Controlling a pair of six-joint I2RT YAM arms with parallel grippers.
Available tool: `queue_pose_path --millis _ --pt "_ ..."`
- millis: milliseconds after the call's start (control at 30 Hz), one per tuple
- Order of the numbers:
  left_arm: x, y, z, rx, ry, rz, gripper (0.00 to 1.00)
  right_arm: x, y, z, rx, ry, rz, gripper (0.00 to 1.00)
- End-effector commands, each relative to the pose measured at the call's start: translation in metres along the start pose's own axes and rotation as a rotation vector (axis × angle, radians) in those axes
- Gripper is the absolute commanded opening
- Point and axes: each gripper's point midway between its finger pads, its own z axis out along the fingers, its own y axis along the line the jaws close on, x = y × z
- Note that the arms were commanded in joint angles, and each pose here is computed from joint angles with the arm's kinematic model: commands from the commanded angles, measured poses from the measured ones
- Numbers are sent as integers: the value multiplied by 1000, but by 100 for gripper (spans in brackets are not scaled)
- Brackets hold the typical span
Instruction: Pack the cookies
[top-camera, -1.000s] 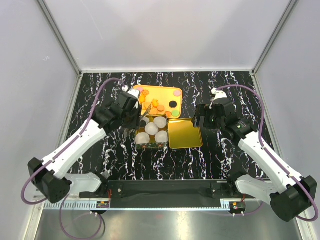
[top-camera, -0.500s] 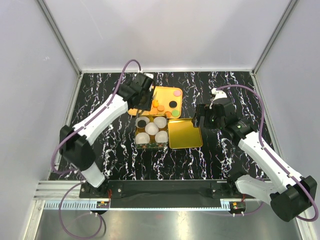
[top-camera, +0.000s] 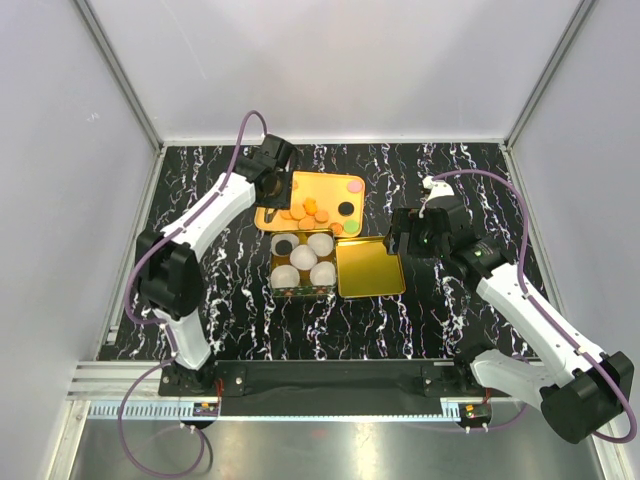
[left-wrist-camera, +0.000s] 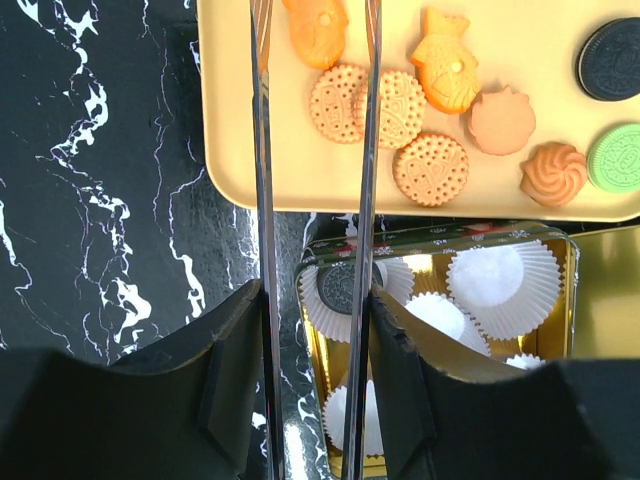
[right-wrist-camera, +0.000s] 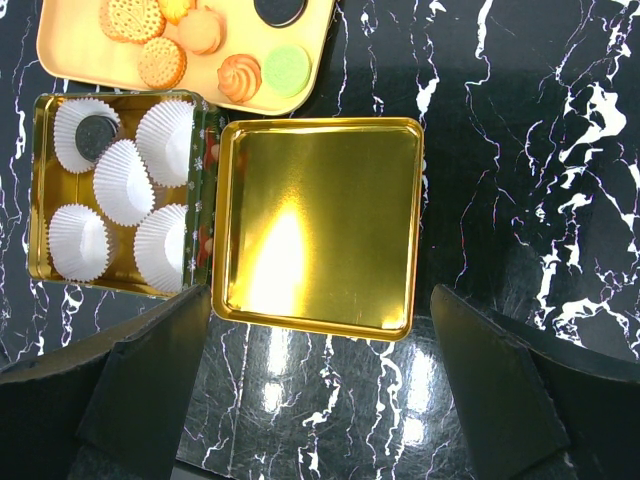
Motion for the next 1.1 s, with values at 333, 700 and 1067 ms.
queue_pose_path --millis 333,700,1067 --pt "-6 0 27 -10 -12 -36 47 -5 6 0 -36 -23 -6 100" --pt "3 1 39 -6 15 -40 47 -6 7 0 -41 -23 -5 100" --pt "7 -2 40 13 26 -46 47 -5 6 -1 -38 -24 -5 99"
